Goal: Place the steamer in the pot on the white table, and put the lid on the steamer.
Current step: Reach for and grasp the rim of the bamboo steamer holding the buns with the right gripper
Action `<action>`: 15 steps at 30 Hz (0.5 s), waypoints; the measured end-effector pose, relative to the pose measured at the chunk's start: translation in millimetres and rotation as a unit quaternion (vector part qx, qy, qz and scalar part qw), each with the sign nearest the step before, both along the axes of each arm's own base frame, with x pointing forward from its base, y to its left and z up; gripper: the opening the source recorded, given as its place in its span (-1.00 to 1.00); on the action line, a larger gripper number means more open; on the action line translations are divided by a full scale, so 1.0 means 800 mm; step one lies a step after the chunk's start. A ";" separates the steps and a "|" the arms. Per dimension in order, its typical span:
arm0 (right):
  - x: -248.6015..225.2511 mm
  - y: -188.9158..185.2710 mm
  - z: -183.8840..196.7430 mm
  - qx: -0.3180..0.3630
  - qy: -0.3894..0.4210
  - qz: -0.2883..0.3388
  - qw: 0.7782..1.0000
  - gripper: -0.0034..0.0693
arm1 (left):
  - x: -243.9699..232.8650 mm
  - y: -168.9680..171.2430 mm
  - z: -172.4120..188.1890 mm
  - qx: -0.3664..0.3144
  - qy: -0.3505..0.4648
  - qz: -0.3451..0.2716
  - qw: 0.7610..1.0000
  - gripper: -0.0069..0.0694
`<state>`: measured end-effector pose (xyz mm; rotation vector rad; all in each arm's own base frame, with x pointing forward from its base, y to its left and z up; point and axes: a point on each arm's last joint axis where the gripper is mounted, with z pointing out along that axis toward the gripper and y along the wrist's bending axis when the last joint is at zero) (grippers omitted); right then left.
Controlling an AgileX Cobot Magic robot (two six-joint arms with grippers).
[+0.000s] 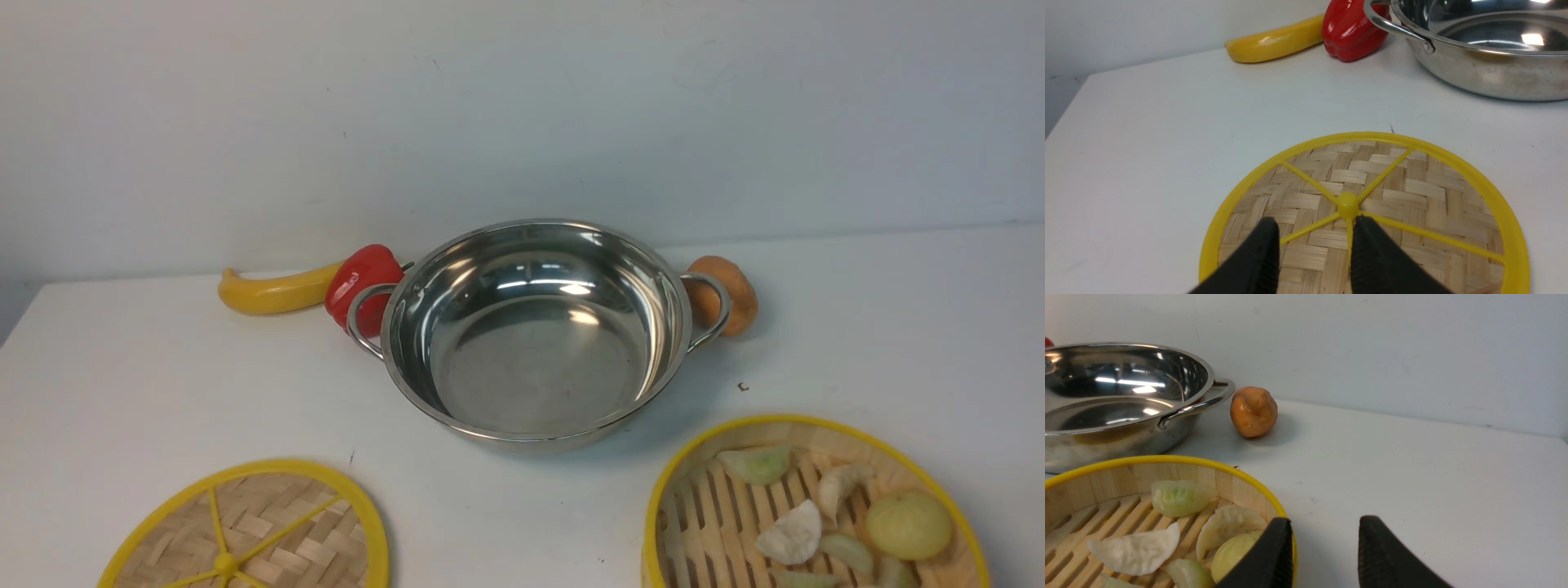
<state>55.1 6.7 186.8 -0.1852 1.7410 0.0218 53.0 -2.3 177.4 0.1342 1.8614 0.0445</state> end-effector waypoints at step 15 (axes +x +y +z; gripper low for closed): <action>-0.033 0.001 0.120 0.103 -0.088 0.014 0.991 -0.22 | 0.000 0.000 0.000 0.000 0.000 0.000 1.000 -0.19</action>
